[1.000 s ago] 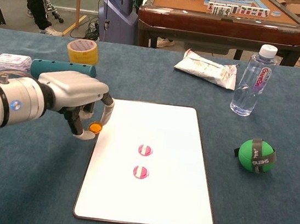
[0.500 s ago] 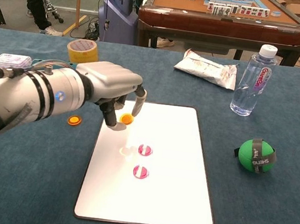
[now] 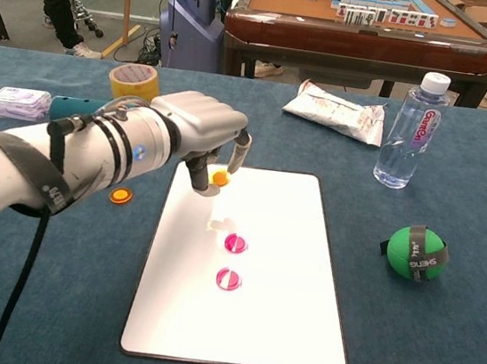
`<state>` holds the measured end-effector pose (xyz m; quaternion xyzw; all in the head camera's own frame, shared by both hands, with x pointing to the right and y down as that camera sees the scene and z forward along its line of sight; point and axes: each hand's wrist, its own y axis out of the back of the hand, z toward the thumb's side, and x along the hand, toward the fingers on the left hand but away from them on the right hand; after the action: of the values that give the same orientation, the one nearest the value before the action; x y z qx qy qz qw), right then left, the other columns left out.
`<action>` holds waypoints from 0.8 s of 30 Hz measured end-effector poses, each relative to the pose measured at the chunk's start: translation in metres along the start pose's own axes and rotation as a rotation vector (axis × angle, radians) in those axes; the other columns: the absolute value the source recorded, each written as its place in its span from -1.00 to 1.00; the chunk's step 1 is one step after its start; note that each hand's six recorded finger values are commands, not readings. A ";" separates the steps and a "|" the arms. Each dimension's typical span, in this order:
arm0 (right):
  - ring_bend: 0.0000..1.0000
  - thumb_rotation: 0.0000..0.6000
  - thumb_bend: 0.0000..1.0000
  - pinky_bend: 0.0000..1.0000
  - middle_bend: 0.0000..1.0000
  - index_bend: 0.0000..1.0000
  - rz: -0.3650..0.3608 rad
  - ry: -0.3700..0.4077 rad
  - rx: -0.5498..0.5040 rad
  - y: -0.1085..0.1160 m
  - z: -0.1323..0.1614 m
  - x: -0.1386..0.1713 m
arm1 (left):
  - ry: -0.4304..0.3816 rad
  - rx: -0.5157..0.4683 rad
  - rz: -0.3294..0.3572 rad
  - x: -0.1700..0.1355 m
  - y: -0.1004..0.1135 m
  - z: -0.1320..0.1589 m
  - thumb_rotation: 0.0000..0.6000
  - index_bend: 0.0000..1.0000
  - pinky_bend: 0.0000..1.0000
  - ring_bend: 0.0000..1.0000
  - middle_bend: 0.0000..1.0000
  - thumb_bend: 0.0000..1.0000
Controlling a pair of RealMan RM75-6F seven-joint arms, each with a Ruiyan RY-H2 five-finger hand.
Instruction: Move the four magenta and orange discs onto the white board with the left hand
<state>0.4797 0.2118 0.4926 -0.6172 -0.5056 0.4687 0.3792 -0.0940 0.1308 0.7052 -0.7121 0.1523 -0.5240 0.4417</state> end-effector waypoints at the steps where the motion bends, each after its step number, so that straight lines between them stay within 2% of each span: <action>1: -0.20 1.00 -0.85 -0.04 -0.29 -0.56 0.001 -0.001 0.000 0.000 0.000 0.000 | 0.004 0.008 0.005 0.001 0.000 0.000 1.00 0.24 1.00 1.00 1.00 -0.36; 7: -0.20 1.00 -0.85 -0.04 -0.29 -0.56 0.005 0.001 0.001 -0.001 0.000 -0.001 | 0.020 0.048 0.014 0.007 -0.001 -0.001 1.00 0.15 1.00 1.00 1.00 -0.36; 12: -0.20 1.00 -0.85 -0.04 -0.29 -0.56 0.006 0.001 0.002 -0.001 0.000 -0.001 | 0.026 0.053 0.007 0.009 -0.002 -0.001 1.00 -0.18 1.00 1.00 1.00 -0.36; 16: -0.20 1.00 -0.86 -0.04 -0.29 -0.56 0.006 0.001 0.002 -0.001 0.000 -0.001 | 0.037 0.058 0.001 0.010 -0.004 -0.003 1.00 -0.37 1.00 1.00 1.00 -0.36; 20: -0.20 1.00 -0.86 -0.04 -0.29 -0.56 0.007 0.001 0.000 -0.001 0.000 -0.001 | 0.044 0.064 -0.005 0.009 -0.006 -0.006 1.00 -0.40 1.00 1.00 1.00 -0.36; 24: -0.20 1.00 -0.85 -0.04 -0.29 -0.56 0.010 0.002 0.002 -0.002 0.000 -0.001 | 0.046 0.054 -0.022 0.003 -0.010 -0.009 1.00 -0.28 1.00 1.00 1.00 -0.36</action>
<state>0.4788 0.2110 0.4948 -0.6197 -0.5017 0.4704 0.3782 -0.1028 0.1299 0.7152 -0.6892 0.1401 -0.5491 0.4514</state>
